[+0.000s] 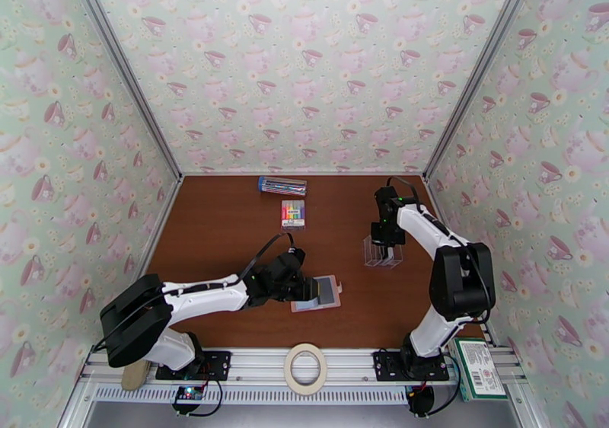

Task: Put the credit cards into the card holder

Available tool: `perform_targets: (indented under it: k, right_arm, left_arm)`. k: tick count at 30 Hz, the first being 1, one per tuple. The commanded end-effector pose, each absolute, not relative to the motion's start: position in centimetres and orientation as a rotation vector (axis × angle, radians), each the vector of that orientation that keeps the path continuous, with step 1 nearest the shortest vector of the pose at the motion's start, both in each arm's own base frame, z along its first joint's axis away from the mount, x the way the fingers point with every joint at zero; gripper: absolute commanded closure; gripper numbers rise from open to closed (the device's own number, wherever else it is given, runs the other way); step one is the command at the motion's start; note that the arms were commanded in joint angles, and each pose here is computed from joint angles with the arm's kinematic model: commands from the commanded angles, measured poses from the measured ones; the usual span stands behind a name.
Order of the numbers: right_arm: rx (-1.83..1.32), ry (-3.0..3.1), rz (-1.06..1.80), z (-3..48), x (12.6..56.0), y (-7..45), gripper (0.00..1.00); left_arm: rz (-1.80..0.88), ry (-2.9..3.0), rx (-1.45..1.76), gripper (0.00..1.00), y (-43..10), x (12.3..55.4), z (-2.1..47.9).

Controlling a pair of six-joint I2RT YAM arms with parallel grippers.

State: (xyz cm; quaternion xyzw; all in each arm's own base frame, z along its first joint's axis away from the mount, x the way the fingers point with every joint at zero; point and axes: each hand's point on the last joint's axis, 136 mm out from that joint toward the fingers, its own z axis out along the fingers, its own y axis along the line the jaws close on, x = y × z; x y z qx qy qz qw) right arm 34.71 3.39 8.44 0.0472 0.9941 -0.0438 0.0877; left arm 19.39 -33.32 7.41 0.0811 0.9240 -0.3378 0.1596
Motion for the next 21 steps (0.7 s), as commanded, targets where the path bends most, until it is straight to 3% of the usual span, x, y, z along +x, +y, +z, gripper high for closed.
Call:
perform_targets:
  k: [1, 9, 21]
  right_arm:
    - [0.140, 2.993, -0.077, 7.1, 34.5, 4.1, 0.88]
    - [0.137, 3.004, -0.077, 6.7, 34.5, 4.2, 0.90]
    - [0.162, 2.896, -0.032, 11.5, 33.4, 4.4, 1.00]
  left_arm:
    - [-0.975, 2.635, 0.257, 0.49, -33.9, 19.5, 7.7]
    - [-0.976, 2.634, 0.260, 0.49, -33.9, 19.5, 7.9]
    - [-0.972, 2.597, 0.267, 0.49, -33.8, 19.9, 9.4]
